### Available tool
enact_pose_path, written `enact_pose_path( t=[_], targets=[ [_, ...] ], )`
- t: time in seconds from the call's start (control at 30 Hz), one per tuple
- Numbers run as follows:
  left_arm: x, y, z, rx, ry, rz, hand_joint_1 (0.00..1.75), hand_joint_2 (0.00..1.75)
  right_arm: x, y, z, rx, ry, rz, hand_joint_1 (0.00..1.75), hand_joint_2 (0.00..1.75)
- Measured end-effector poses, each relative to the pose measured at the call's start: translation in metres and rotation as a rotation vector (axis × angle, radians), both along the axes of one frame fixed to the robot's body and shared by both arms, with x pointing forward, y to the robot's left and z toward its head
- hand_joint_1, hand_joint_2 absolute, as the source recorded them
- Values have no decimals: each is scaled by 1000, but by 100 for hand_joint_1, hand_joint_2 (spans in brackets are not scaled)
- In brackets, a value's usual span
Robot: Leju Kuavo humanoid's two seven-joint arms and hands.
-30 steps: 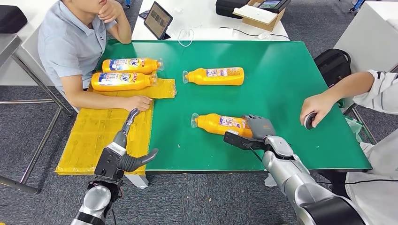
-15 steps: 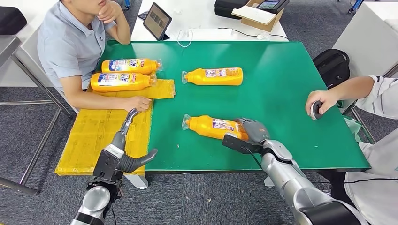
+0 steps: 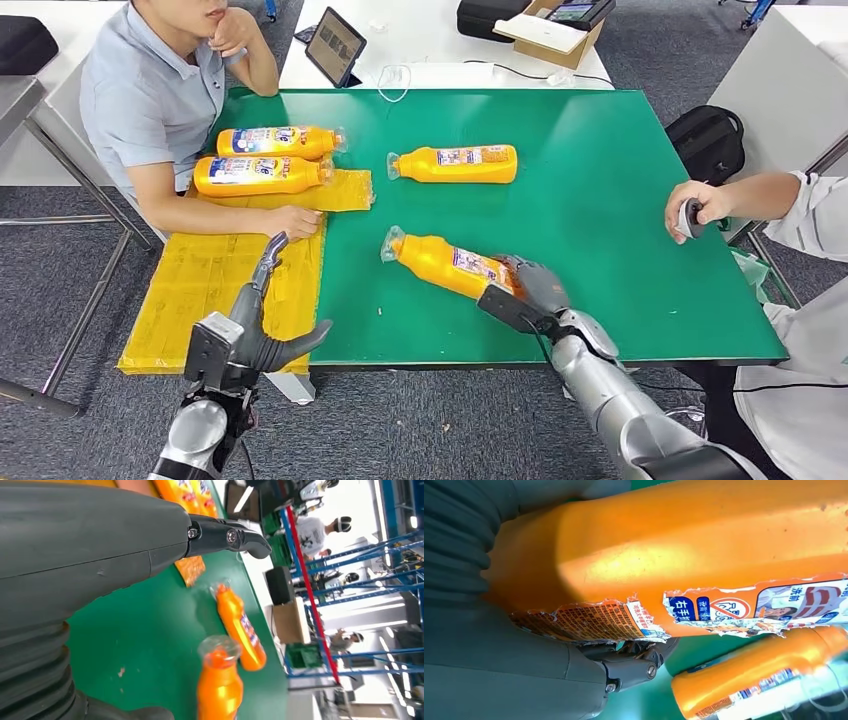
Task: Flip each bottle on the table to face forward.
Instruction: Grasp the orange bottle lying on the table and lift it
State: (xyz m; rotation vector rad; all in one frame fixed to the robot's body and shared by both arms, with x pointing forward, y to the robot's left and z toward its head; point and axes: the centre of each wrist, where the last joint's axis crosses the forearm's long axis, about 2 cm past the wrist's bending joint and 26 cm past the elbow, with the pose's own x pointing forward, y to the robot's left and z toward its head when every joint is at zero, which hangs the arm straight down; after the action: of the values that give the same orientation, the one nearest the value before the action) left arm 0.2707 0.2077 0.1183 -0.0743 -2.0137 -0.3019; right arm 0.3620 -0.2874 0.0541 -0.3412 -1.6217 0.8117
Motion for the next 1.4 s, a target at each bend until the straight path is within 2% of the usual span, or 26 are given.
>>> enact_pose_path(
  t=[0.13,0.27,0.4,0.53,0.73,1.4],
  targets=[
    [-1,3,-3,-98,48,-21,0,175,-9,8,-4,131,-45,-49,175,175],
    [0,10,-9,-223,110,10,0,175,-17,15,-3,247,-114,-90,175,175],
    [0,16,-19,-250,151,30,0,175,-19,20,2,307,-164,-114,175,175],
    [-1,20,-25,-234,169,28,0,175,-20,23,6,325,-206,-121,175,175],
    [-7,19,-34,-249,210,-116,0,175,-24,32,13,358,-284,-101,175,175],
    [-11,18,-41,-248,239,-128,0,175,-29,45,25,386,-353,-76,175,175]
  ],
)
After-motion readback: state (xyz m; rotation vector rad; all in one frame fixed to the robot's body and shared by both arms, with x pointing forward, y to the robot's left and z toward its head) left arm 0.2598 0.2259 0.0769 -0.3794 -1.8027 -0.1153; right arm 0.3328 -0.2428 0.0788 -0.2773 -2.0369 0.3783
